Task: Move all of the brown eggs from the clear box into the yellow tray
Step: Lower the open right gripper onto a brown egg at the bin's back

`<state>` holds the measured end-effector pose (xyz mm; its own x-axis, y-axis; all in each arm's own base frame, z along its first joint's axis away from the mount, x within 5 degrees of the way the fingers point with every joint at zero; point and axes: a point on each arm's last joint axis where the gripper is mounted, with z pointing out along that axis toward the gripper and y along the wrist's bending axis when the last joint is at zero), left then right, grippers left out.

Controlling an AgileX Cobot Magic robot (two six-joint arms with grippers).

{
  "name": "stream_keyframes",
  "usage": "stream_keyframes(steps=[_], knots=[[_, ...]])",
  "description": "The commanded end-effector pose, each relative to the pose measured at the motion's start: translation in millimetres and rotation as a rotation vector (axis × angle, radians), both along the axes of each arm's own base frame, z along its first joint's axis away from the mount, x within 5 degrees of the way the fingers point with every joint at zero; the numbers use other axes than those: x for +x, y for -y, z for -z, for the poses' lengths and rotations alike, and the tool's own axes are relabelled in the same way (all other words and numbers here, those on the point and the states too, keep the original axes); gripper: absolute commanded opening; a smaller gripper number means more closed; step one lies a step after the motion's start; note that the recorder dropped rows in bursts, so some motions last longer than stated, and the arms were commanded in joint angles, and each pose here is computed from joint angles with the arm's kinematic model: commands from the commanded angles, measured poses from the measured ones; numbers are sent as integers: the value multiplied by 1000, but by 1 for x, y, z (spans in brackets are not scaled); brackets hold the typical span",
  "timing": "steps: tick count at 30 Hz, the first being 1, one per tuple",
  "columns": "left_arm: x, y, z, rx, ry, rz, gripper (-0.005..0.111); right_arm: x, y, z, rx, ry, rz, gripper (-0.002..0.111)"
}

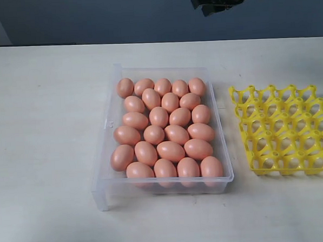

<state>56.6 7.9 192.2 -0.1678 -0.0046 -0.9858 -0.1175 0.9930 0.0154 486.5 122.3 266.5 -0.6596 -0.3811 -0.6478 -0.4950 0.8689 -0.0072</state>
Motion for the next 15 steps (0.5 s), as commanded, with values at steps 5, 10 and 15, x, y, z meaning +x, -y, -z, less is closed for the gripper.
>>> stream_keyframes(steps=[5, 10, 15], knots=[[0, 0, 2, -1, -5, 1, 12, -6, -18, -7, -83, -220, -75, 30], [0, 0, 2, -2, -7, 0, 12, -16, -42, -7, -79, -230, -112, 30], [0, 0, 2, -2, -7, 0, 12, -34, -87, -7, -96, -224, -208, 30]])
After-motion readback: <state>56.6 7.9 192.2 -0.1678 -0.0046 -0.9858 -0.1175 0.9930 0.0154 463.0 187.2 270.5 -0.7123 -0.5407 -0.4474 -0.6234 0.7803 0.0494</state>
